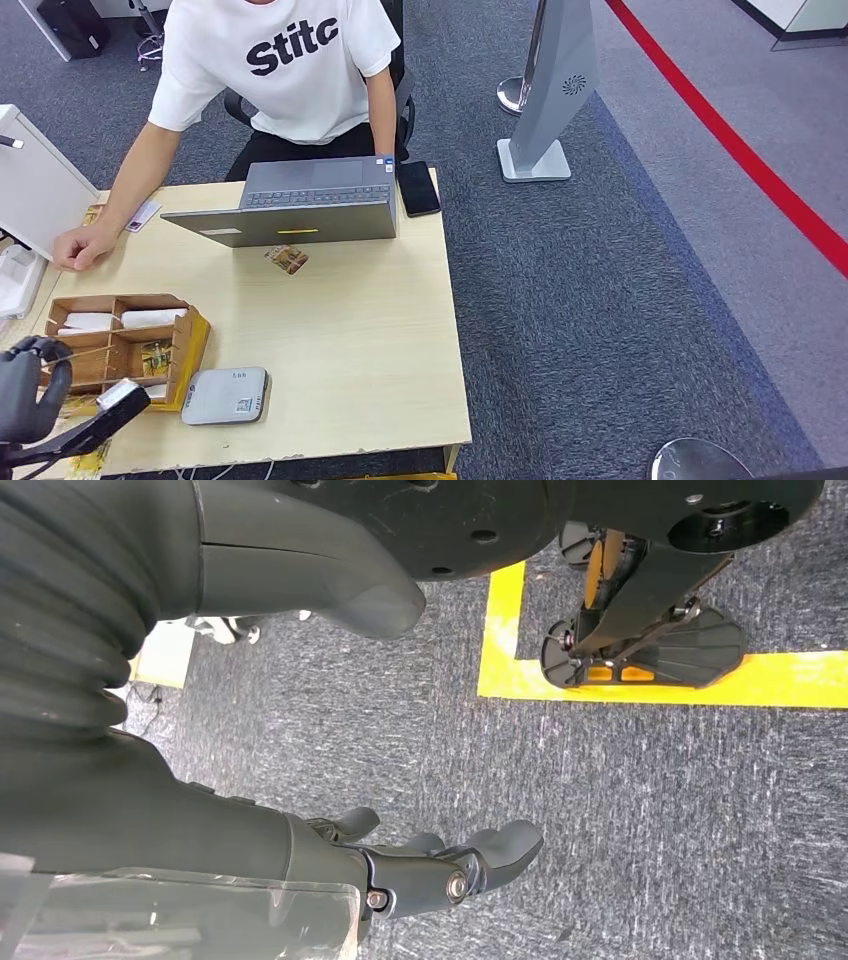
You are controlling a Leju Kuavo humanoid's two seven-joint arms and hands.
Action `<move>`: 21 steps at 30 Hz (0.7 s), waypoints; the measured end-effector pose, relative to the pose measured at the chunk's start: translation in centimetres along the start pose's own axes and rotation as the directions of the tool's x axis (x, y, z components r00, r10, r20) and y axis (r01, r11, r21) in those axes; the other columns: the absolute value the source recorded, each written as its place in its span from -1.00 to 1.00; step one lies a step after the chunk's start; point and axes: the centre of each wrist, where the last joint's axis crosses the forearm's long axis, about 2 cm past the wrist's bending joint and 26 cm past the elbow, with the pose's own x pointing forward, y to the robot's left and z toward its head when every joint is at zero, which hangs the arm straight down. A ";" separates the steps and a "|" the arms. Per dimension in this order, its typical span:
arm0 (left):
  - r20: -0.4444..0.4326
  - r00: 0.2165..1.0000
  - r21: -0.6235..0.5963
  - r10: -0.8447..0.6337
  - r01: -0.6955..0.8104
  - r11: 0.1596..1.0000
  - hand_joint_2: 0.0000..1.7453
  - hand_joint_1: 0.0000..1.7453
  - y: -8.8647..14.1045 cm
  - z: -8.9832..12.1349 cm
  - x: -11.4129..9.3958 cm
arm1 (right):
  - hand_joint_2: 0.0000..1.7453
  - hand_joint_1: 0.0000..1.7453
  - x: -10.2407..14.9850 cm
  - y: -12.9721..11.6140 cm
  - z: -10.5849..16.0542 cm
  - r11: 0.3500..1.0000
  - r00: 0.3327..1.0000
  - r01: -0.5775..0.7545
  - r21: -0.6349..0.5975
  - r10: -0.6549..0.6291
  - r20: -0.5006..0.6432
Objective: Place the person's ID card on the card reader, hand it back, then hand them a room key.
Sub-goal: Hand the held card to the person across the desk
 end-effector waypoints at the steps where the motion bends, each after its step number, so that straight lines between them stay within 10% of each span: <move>1: 0.002 1.000 0.020 -0.003 0.003 1.000 1.00 1.00 0.5 -0.5 -0.1 | 1.00 -1.00 0.0 0.0 0.0 1.000 1.000 0.000 0.000 0.000 0.000; 21: -0.037 0.999 0.131 -0.039 0.043 0.990 1.00 1.00 4.4 -5.8 -1.0 | 1.00 -1.00 0.3 0.2 0.0 0.999 0.999 -0.047 0.007 0.047 0.000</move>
